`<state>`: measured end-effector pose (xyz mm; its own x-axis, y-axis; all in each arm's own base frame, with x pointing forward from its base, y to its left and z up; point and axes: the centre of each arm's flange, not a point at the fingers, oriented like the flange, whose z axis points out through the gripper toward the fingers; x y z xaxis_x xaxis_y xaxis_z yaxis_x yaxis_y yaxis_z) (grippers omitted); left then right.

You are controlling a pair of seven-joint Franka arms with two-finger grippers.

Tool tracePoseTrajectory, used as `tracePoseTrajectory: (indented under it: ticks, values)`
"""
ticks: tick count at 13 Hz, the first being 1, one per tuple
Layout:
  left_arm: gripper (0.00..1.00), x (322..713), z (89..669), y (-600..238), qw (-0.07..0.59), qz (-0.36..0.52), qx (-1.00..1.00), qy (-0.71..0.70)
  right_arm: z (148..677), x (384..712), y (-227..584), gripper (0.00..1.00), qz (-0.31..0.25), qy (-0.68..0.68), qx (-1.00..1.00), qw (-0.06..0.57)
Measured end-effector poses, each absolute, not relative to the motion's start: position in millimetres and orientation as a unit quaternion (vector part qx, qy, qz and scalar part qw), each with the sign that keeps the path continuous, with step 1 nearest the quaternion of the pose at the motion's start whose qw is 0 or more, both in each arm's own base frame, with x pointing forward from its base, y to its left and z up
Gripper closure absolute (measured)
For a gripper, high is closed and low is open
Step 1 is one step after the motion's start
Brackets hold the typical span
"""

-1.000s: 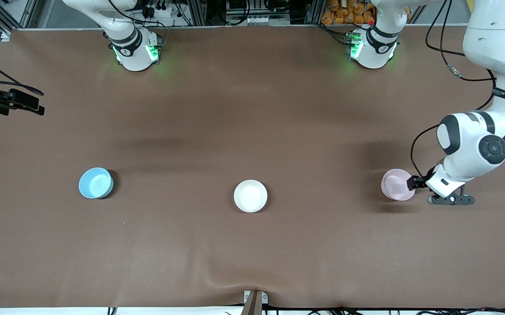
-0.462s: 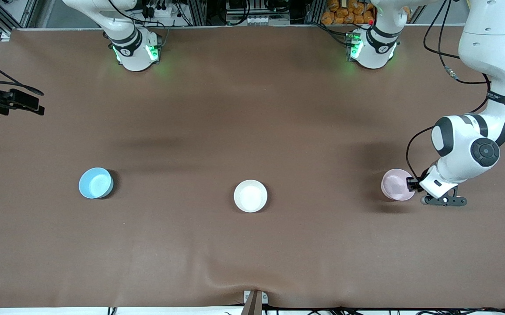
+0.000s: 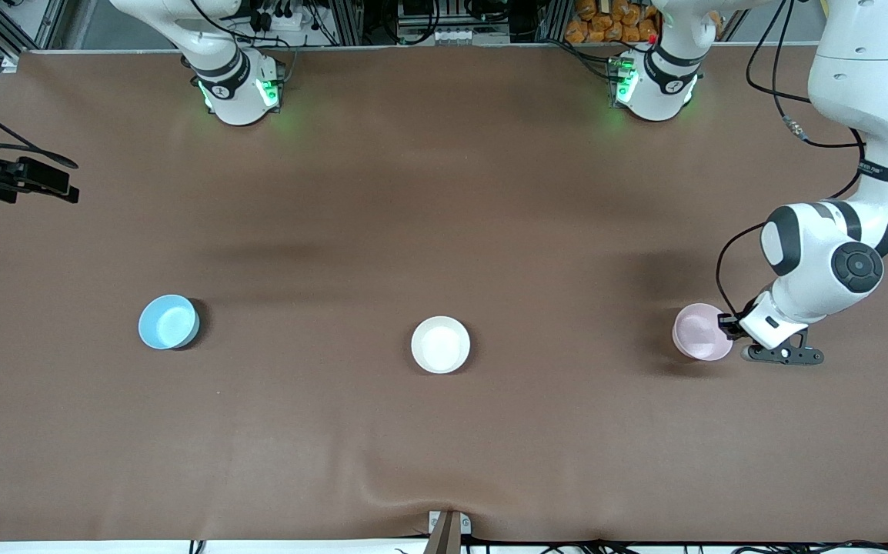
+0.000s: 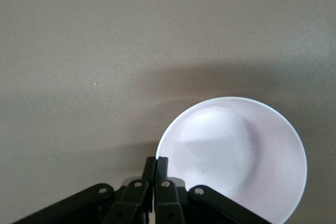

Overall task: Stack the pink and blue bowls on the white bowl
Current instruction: 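Carry the pink bowl onto the white bowl while the right gripper reaches out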

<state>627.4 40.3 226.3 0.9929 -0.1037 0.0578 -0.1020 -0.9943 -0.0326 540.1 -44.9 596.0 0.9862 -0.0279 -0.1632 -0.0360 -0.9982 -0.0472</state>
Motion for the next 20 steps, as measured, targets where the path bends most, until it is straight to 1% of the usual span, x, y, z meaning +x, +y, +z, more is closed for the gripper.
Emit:
tracePoseTrajectory:
  ticks: [3, 6, 10, 14, 17, 20]
  values:
    - [0.98, 639.3, 239.6, 13.1, 0.001, -0.047, -0.997, 0.058, 592.1, 539.9, -44.8, 0.00, 0.086, 0.016, -0.996, 0.025]
    - [0.98, 655.7, 265.2, -48.1, -0.036, -0.047, -0.998, 0.036, 591.0, 539.8, -44.9, 0.00, 0.087, 0.016, -0.996, 0.025]
    - [0.98, 674.2, 305.9, -148.1, -0.052, -0.038, -0.998, -0.015, 590.9, 539.9, -44.5, 0.00, 0.087, 0.016, -0.996, 0.025]
    - [0.98, 655.9, 318.8, -274.0, -0.057, -0.015, -0.997, -0.050, 590.7, 539.9, -44.3, 0.00, 0.087, 0.016, -0.996, 0.025]
    - [0.98, 644.8, 325.5, -328.8, -0.064, -0.015, -0.996, -0.060, 590.6, 539.9, -44.2, 0.00, 0.087, 0.016, -0.996, 0.025]
    - [0.98, 639.5, 320.1, -376.9, -0.075, -0.020, -0.995, -0.068, 590.5, 539.9, -44.2, 0.00, 0.087, 0.016, -0.996, 0.025]
